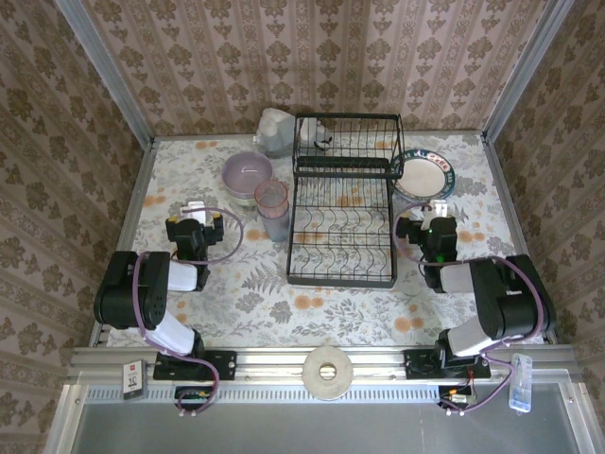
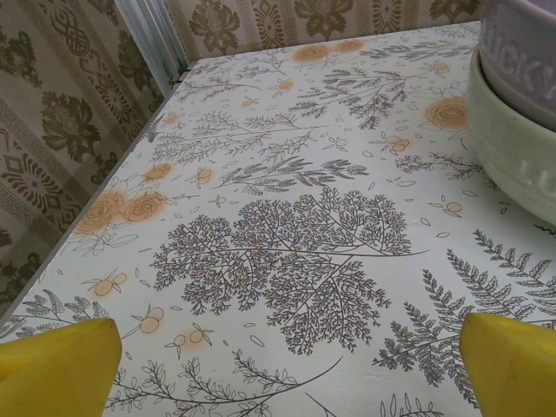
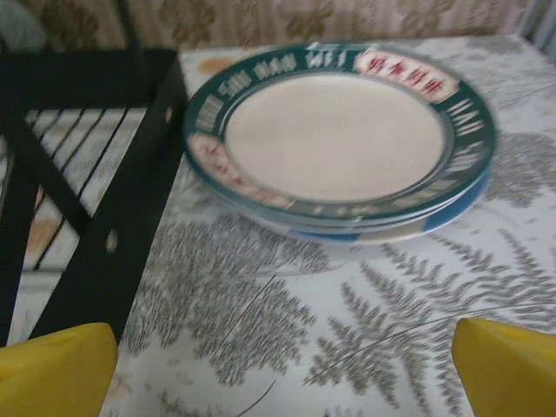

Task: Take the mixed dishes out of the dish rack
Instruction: Reset both arms

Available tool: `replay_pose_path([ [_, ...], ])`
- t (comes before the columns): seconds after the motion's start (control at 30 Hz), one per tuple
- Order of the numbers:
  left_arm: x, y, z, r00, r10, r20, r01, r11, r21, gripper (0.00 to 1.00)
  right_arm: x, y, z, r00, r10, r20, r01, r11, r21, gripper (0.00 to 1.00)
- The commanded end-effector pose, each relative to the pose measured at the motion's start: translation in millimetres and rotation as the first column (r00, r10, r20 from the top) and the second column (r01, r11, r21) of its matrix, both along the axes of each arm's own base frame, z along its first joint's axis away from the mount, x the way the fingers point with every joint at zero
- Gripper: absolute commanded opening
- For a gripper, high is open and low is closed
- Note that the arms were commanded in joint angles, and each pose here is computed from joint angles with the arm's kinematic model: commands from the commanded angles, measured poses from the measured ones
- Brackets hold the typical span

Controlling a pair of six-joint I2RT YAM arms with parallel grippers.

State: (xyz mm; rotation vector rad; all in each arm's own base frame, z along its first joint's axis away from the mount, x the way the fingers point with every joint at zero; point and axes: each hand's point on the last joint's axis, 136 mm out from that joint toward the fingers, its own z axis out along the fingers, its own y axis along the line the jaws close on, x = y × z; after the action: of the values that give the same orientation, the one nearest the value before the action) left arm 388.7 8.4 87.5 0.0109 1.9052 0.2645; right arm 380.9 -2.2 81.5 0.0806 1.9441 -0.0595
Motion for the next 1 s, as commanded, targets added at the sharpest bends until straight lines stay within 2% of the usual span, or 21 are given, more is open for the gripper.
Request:
replay_pose_path([
  [0.0, 5, 1, 14, 0.999, 0.004, 0.041, -0.004, 1.000, -0.002, 1.00, 12, 8, 20, 0.997, 0.045, 0.069, -0.041, 0.998, -0.054, 1.00],
  [0.4, 6, 2, 14, 0.999, 0.004, 0.039, -0.004, 1.000, -0.004, 1.00, 19, -7, 15, 1.000, 0.007, 0.021, -0.007, 1.000, 0.016, 1.00],
  [0.97, 6, 0, 15, 0.999, -0.002, 0.046, 0.002, 1.000, 0.000, 1.00, 19, -6, 17, 1.000, 0.003, 0.025, -0.003, 1.000, -0.002, 1.00],
])
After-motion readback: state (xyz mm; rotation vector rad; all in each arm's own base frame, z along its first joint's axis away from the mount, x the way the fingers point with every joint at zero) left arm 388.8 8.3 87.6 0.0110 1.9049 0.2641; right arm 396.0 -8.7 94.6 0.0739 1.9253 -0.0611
